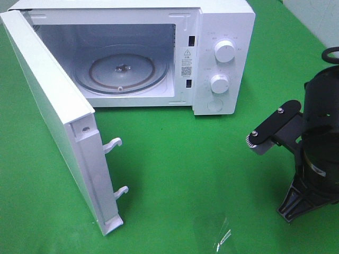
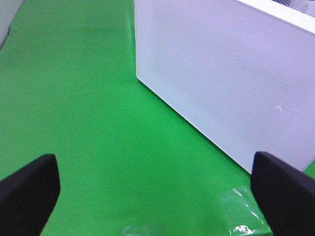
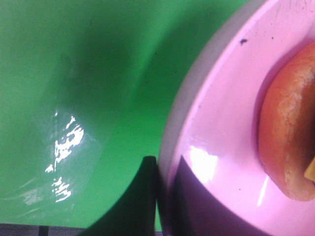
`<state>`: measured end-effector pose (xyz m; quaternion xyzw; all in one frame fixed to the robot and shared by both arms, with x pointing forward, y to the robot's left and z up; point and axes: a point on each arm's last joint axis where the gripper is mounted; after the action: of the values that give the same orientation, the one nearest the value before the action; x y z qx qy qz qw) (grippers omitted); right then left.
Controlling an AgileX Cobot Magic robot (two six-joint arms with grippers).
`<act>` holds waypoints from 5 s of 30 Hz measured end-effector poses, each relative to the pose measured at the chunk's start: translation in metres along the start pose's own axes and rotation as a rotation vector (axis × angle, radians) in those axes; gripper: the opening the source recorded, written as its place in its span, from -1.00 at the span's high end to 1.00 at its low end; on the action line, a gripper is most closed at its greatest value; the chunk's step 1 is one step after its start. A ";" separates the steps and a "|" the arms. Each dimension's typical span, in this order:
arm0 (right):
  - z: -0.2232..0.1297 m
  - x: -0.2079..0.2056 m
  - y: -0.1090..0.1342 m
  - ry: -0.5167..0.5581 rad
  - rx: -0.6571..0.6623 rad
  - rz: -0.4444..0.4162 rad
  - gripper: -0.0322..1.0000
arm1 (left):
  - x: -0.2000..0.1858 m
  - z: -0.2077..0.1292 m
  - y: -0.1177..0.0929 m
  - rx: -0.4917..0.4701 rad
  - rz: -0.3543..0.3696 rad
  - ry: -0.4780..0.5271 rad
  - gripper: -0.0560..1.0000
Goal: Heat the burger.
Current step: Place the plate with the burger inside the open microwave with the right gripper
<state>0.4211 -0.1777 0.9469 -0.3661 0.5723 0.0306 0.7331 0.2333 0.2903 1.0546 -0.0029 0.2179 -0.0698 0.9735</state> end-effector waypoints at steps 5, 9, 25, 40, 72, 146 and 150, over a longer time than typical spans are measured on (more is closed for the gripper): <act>-0.008 -0.004 0.011 -0.012 -0.052 -0.022 0.88 | 0.000 0.000 0.000 0.000 0.000 0.000 -0.95; -0.015 -0.007 0.016 -0.029 -0.063 -0.019 0.87 | 0.000 0.000 0.000 0.000 0.000 0.000 -0.95; -0.047 -0.025 0.037 -0.110 -0.192 -0.040 0.87 | 0.000 0.000 0.000 0.000 0.000 0.000 -0.95; -0.041 -0.031 0.045 -0.240 -0.301 -0.050 0.85 | 0.000 0.000 0.000 0.000 0.000 0.000 -0.95; -0.020 -0.037 0.059 -0.516 -0.899 -0.049 0.80 | 0.000 0.000 0.000 0.000 0.000 0.000 -0.95; 0.075 -0.030 0.000 -0.849 -1.368 -0.064 0.80 | 0.000 0.000 0.000 0.000 0.000 0.000 -0.95; 0.084 -0.031 0.000 -0.855 -1.366 -0.069 0.80 | 0.000 0.000 0.000 0.000 0.000 0.000 -0.95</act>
<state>0.4792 -0.1181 0.9797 -0.7075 0.0855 0.4886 0.5035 0.2333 0.2903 1.0546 -0.0029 0.2179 -0.0698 0.9735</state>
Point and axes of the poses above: a point on each arm's last joint axis where the gripper is mounted, x pointing out along that axis toward the gripper, y along the wrist's bending axis when the last joint is at zero, z = x × y
